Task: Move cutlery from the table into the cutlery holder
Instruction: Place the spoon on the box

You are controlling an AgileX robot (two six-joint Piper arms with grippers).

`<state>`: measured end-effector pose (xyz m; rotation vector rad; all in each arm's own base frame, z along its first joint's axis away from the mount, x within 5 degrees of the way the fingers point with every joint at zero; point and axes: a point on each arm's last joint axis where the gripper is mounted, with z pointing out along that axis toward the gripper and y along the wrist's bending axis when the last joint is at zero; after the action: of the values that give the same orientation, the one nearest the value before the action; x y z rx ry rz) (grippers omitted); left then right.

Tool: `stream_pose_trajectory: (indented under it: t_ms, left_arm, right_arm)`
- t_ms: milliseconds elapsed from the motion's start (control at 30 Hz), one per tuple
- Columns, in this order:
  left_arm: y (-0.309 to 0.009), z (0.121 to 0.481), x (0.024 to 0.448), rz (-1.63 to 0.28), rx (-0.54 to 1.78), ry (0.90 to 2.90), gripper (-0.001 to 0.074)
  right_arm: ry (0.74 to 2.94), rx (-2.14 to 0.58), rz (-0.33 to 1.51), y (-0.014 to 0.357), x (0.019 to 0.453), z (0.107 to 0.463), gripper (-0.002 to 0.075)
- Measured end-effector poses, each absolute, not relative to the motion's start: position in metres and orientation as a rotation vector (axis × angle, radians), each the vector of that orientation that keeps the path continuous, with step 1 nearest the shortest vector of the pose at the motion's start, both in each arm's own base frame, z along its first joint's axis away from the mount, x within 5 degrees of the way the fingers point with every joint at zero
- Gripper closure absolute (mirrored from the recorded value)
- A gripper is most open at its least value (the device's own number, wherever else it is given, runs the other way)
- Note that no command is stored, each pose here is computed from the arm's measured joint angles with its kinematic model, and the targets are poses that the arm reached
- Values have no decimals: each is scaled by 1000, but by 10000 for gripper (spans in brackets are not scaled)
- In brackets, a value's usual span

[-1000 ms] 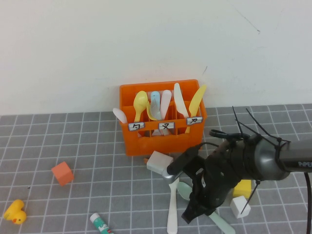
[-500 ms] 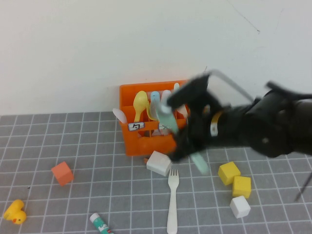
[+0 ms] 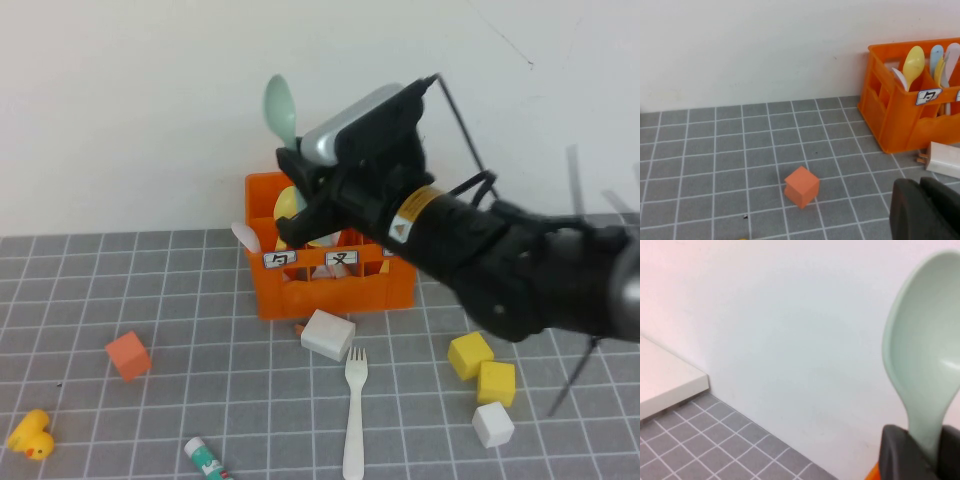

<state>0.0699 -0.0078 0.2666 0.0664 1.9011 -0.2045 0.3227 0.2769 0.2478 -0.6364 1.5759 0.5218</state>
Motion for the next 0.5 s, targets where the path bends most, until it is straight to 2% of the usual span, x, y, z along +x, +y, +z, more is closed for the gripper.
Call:
stream_pose_trajectory:
  t_ms: [500]
  left_arm:
    - [-7,265,71,-177,82,1898,735]
  right_arm:
    - [1552,-604,579,325,377,202,603]
